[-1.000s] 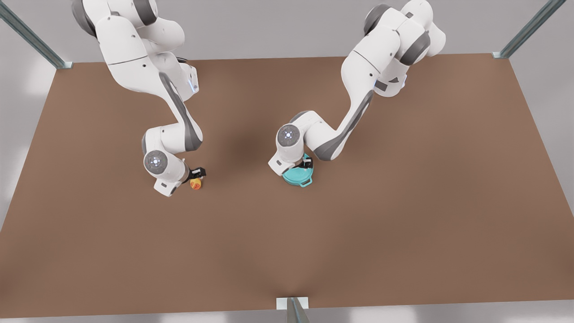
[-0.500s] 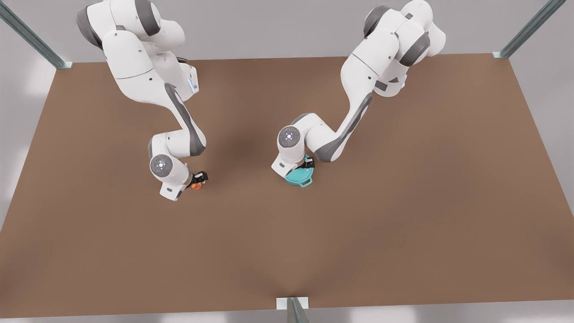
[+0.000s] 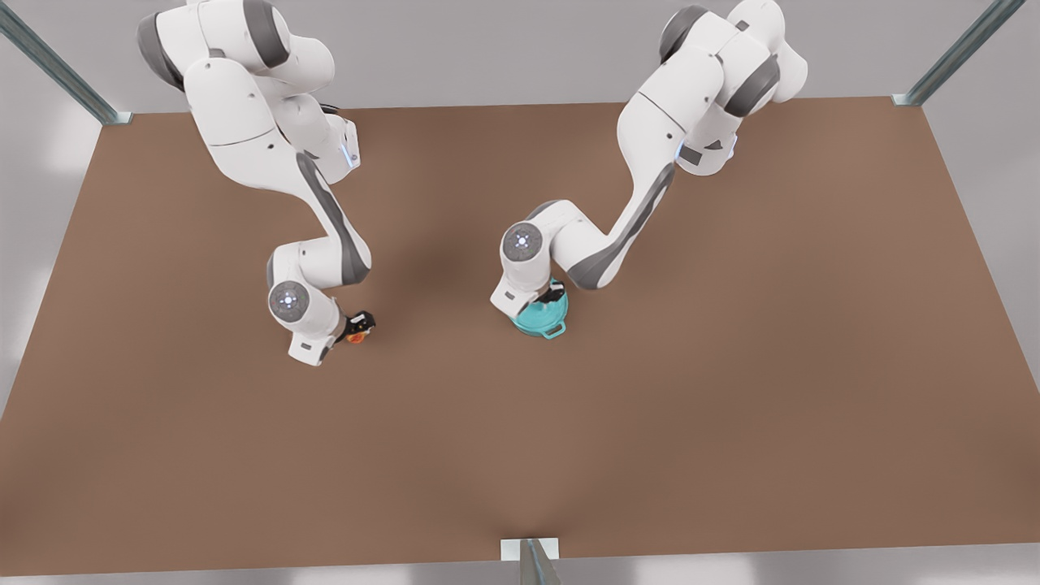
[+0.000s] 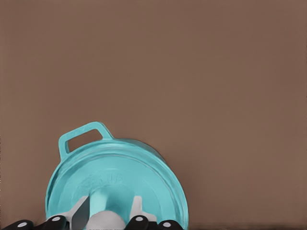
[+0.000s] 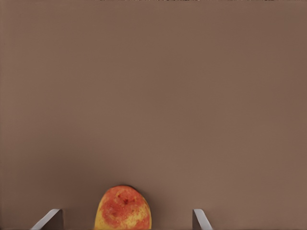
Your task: Open the pot lid and put the potato into the pot
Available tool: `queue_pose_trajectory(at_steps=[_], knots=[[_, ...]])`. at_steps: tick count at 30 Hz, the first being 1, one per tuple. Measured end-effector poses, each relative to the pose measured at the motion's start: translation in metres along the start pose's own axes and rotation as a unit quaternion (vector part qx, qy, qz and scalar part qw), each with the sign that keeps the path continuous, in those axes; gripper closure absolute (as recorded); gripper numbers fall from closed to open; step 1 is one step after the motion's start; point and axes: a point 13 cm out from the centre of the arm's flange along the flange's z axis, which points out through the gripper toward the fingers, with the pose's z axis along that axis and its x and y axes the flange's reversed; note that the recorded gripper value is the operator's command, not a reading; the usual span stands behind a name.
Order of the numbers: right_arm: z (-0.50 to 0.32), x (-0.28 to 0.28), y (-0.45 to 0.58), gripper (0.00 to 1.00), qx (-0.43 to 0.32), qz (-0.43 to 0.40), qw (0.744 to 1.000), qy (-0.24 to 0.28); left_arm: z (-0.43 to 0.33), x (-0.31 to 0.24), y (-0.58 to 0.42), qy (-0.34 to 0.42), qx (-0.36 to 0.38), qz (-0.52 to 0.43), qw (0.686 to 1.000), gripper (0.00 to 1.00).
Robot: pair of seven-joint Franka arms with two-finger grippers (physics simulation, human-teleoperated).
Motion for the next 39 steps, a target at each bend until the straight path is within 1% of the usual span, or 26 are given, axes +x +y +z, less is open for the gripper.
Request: queue_pose_trajectory(at_steps=[1,2,3,4,5,6,7,8,9,11,14,17,20,23,24,25,28,30,31,32,34,35,36,37,38,39], knots=[[0.0,-0.001,0.004,0.0,-0.001,-0.002,1.0,0.0,0.0,0.003,0.001,0.002,-0.003,0.0,1.0,0.51],[0.0,-0.001,0.007,0.0,-0.002,-0.004,1.0,0.0,0.0,0.005,0.002,0.004,-0.006,-0.001,1.0,0.54],[0.001,-0.002,0.011,0.0,-0.003,-0.007,1.0,-0.001,0.0,0.007,0.003,0.007,-0.01,-0.002,1.0,0.53],[0.001,-0.003,0.015,0.0,-0.005,-0.009,1.0,-0.001,0.002,0.01,0.005,0.01,-0.014,-0.002,1.0,0.48],[0.001,-0.004,0.018,0.0,-0.006,-0.01,1.0,-0.001,0.005,0.013,0.005,0.014,-0.018,-0.002,1.0,0.48],[0.002,-0.004,0.019,0.0,-0.007,-0.01,1.0,-0.001,0.008,0.015,0.007,0.017,-0.021,-0.003,1.0,0.5],[0.003,-0.003,0.02,0.0,-0.008,-0.01,1.0,0.0,0.011,0.017,0.008,0.02,-0.025,-0.003,0.999,0.55],[0.005,-0.002,0.02,0.0,-0.009,-0.01,1.0,0.002,0.013,0.018,0.009,0.022,-0.028,-0.004,0.999,0.66],[0.006,-0.001,0.019,0.0,-0.01,-0.01,1.0,0.003,0.014,0.018,0.011,0.022,-0.03,-0.006,0.999,0.74],[0.009,0.005,0.02,0.0,-0.011,-0.011,1.0,0.008,0.004,0.01,0.014,0.019,-0.03,-0.013,0.999,0.74],[0.015,0.017,0.021,0.0,-0.012,-0.012,1.0,0.017,-0.044,-0.042,0.032,0.007,-0.015,-0.048,0.999,0.74],[0.016,0.022,0.02,0.0,-0.013,-0.014,1.0,0.02,-0.061,-0.117,0.101,0.006,-0.016,-0.105,0.994,0.73],[0.017,0.024,0.019,0.0,-0.014,-0.016,1.0,0.021,-0.017,-0.187,0.198,0.01,-0.041,-0.158,0.987,0.73],[0.024,0.026,0.016,0.0,-0.014,-0.017,0.999,0.025,0.038,-0.217,0.235,0.005,-0.056,-0.16,0.985,0.73],[0.026,0.026,0.016,0.03,-0.013,-0.018,0.999,0.025,0.048,-0.223,0.238,0.001,-0.057,-0.155,0.986,0.71],[0.027,0.026,0.015,0.04,-0.013,-0.018,0.999,0.025,0.054,-0.227,0.239,-0.004,-0.055,-0.149,0.987,0.01],[0.028,0.024,0.011,0.17,-0.012,-0.02,0.999,0.023,0.056,-0.237,0.235,-0.018,-0.043,-0.125,0.991,0.0],[0.028,0.023,0.01,0.22,-0.012,-0.023,0.999,0.021,0.052,-0.241,0.233,-0.026,-0.036,-0.111,0.993,0.0],[0.028,0.022,0.01,0.22,-0.011,-0.024,0.999,0.02,0.041,-0.246,0.238,-0.03,-0.032,-0.109,0.993,0.0],[0.028,0.022,0.01,0.22,-0.011,-0.026,0.999,0.02,0.008,-0.259,0.256,-0.033,-0.016,-0.122,0.992,0.0],[0.027,0.022,0.01,0.23,-0.011,-0.029,0.999,0.019,-0.109,-0.287,0.37,-0.035,0.038,-0.193,0.98,0.0],[0.027,0.022,0.01,0.23,-0.011,-0.03,0.999,0.019,-0.176,-0.272,0.427,-0.045,0.055,-0.216,0.974,0.0],[0.028,0.022,0.01,0.24,-0.011,-0.032,0.999,0.019,-0.227,-0.239,0.463,-0.051,0.062,-0.22,0.972,0.0],[0.029,0.022,0.01,0.26,-0.011,-0.033,0.999,0.02,-0.255,-0.209,0.482,-0.052,0.064,-0.214,0.973,0.0],[0.03,0.022,0.009,0.28,-0.011,-0.033,0.999,0.02,-0.267,-0.191,0.49,-0.047,0.065,-0.204,0.976,0.0],[0.03,0.022,0.007,0.32,-0.011,-0.033,0.999,0.02,-0.27,-0.179,0.493,-0.039,0.064,-0.191,0.979,0.0]])
